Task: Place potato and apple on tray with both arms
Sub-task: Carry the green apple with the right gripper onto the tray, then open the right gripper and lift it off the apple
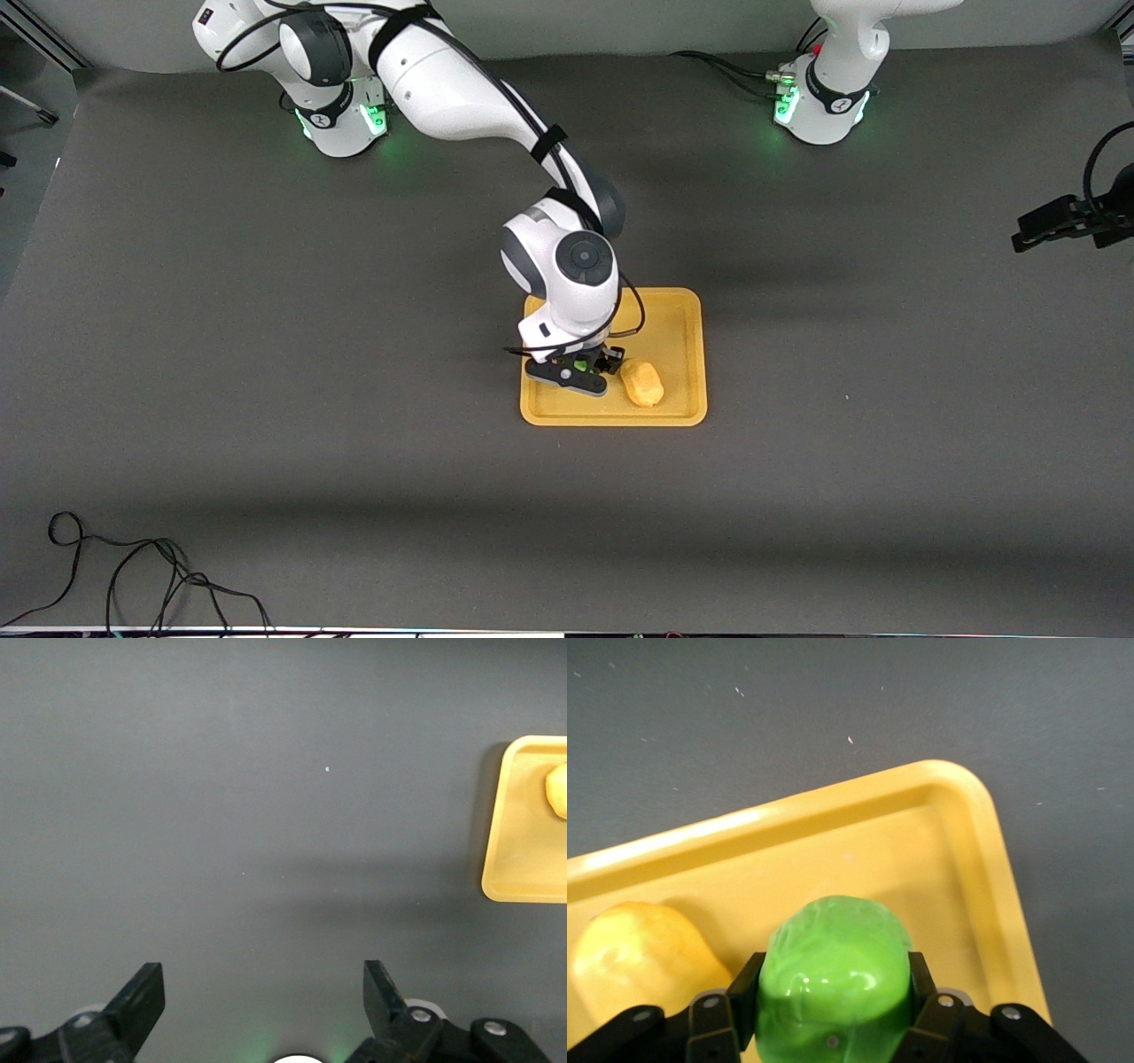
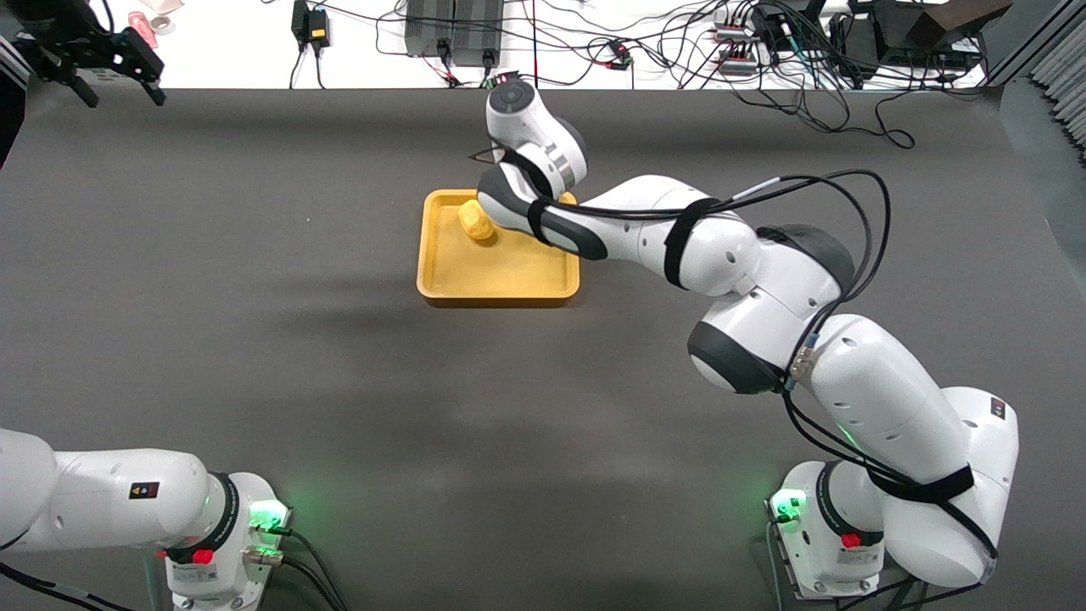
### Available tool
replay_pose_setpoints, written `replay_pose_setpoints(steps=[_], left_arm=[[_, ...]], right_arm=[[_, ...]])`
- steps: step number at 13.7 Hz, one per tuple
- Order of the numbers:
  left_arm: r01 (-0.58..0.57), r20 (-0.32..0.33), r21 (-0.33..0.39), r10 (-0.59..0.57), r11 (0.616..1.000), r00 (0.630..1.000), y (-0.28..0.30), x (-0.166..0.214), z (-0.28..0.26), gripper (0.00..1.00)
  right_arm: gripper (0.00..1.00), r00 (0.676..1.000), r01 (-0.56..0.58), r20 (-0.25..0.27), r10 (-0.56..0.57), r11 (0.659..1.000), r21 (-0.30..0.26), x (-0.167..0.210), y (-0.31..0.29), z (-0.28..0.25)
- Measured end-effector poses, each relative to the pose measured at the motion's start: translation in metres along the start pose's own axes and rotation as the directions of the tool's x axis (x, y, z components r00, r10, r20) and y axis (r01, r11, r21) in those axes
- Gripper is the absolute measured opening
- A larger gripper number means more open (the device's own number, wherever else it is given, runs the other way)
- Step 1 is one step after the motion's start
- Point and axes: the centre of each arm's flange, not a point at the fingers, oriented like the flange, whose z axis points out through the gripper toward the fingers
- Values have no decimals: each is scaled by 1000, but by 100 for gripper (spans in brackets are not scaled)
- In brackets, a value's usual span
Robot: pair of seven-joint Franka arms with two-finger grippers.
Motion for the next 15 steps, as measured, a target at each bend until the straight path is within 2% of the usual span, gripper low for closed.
replay_pose_setpoints(steps=[3, 9, 10, 12, 14, 15], left_arm=[[-12, -11, -35, 12, 999, 1000, 10, 1, -2, 100], [-29, -11, -34, 29, 999, 1000, 19, 1, -3, 100], [-24, -11, -35, 24, 999, 1000, 16, 1, -3, 100], [-18, -10, -36, 18, 999, 1000, 12, 1, -3, 100], [-22, -11, -36, 21, 999, 1000, 14, 0, -3, 100], [-24, -12, -36, 23, 999, 1000, 15, -1, -4, 100]], right_arm=[[67, 1000, -3, 0, 3, 1000, 2, -1, 4, 18], [67, 1000, 18, 11, -18, 1000, -16, 2, 12, 28], [73, 1000, 12, 19, -12, 1000, -10, 1, 11, 28], [78, 999, -8, 46, 7, 1000, 17, 1, 9, 24], [96, 998, -16, 62, 15, 1000, 22, 5, 9, 0], [100, 997, -21, 77, 20, 1000, 14, 9, 11, -23]])
